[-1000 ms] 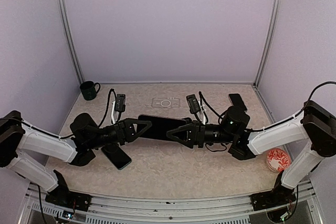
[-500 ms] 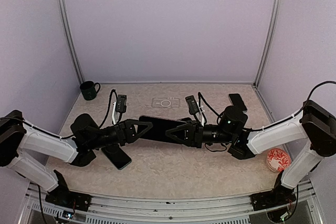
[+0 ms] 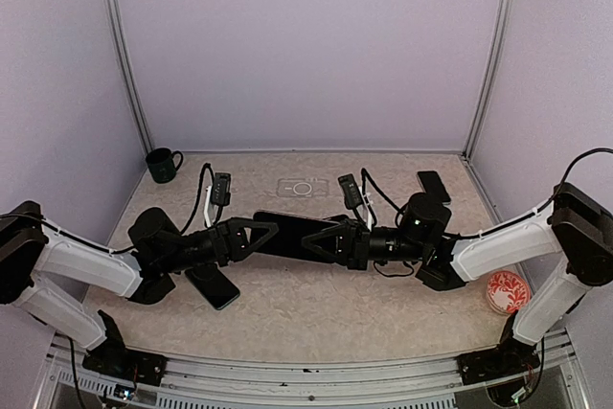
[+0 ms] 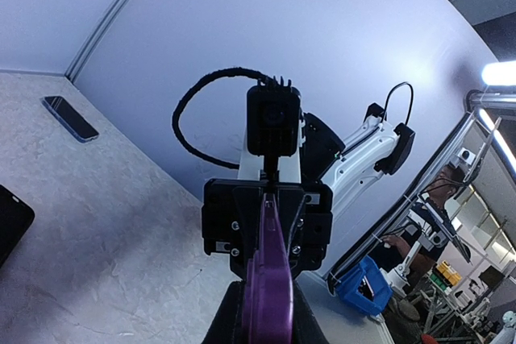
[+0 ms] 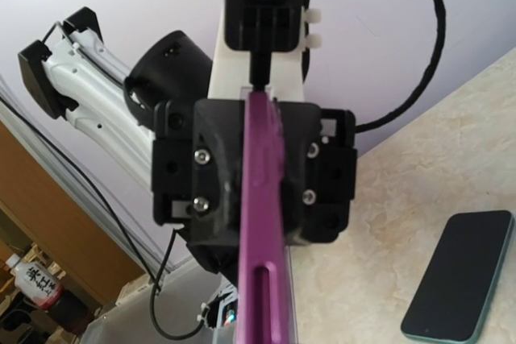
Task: Put the phone into the phone case
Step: Pass from the left arm to the right
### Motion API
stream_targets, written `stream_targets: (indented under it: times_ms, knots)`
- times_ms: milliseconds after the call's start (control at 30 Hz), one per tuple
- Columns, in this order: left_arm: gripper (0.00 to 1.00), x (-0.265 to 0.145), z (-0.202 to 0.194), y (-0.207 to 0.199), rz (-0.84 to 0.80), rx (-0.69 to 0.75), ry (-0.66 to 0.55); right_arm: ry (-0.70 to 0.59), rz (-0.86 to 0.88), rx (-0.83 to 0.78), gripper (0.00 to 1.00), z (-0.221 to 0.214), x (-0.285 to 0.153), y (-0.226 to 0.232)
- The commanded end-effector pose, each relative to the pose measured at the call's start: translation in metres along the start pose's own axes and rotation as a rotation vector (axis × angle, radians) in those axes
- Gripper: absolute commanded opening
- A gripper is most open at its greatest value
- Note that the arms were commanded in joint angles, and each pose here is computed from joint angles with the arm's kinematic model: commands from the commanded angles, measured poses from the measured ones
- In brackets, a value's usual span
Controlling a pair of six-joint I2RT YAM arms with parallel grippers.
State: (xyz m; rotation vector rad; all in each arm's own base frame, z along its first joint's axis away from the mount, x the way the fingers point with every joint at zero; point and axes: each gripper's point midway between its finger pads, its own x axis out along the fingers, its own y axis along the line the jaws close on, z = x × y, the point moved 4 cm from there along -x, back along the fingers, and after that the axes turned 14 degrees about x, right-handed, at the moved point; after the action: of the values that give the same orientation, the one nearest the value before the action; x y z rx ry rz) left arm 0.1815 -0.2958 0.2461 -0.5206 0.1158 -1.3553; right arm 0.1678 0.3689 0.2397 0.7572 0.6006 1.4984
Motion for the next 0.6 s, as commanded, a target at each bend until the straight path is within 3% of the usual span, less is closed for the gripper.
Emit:
stream_targets:
  times_ms: [0, 100, 300, 567]
  knots:
    - [0.07, -0.004, 0.010, 0.003, 0.036, 0.024, -0.050, -0.019, 0.047, -0.044, 0.00, 0.015, 0.001, 0.021]
    - [0.19, -0.007, 0.010, 0.004, 0.047, 0.025, -0.052, -0.029, 0.031, -0.034, 0.00, 0.018, -0.003, 0.019]
    - [0.67, -0.015, 0.010, 0.008, 0.087, 0.030, -0.055, -0.019, -0.044, -0.036, 0.00, 0.028, -0.010, 0.016]
    - [0.99, -0.027, 0.012, 0.017, 0.178, 0.042, -0.052, -0.048, -0.215, -0.062, 0.00, 0.054, -0.035, 0.009]
